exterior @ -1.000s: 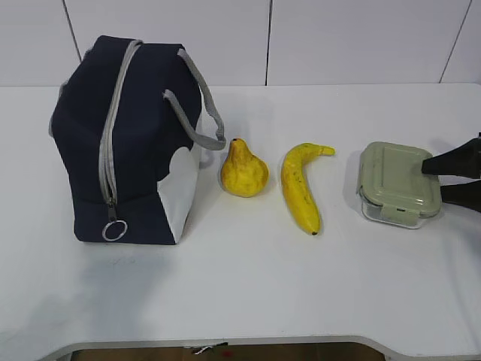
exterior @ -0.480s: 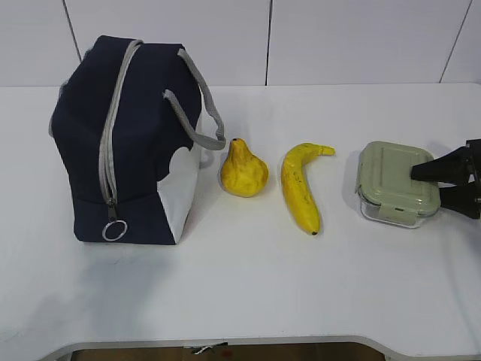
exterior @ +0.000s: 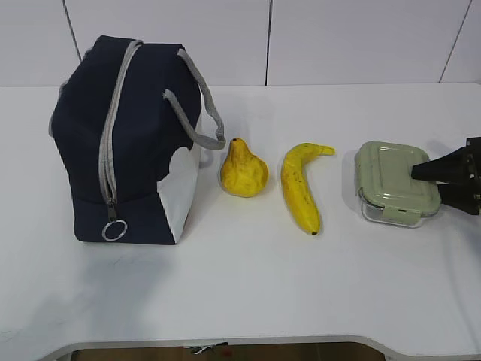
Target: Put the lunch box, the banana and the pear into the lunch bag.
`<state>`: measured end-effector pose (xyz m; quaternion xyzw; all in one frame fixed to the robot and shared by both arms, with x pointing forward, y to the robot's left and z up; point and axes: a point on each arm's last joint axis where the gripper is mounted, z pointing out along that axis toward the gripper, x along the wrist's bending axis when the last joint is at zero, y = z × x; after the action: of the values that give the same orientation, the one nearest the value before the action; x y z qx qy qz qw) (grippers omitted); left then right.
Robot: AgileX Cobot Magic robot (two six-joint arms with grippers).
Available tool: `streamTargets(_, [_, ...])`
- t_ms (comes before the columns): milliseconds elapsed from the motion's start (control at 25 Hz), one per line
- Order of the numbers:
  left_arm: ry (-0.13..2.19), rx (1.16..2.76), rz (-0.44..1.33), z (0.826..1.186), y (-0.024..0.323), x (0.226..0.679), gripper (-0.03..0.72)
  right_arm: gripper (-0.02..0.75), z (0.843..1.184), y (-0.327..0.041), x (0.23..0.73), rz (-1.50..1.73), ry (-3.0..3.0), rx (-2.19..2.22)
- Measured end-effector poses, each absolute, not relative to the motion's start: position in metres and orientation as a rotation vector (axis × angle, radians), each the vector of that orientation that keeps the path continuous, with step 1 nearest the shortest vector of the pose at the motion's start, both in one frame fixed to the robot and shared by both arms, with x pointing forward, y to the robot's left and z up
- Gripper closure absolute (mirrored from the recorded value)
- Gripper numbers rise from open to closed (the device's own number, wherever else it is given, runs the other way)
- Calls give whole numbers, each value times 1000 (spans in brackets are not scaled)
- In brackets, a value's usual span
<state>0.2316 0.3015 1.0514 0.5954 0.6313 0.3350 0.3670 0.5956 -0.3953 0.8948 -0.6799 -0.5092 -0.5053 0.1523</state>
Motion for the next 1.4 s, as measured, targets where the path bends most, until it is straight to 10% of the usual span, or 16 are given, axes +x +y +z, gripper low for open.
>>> streamTargets(1400, [1594,1512,769,1052,295,233,443,355,939,-392,595,-1503,-1424,-1974])
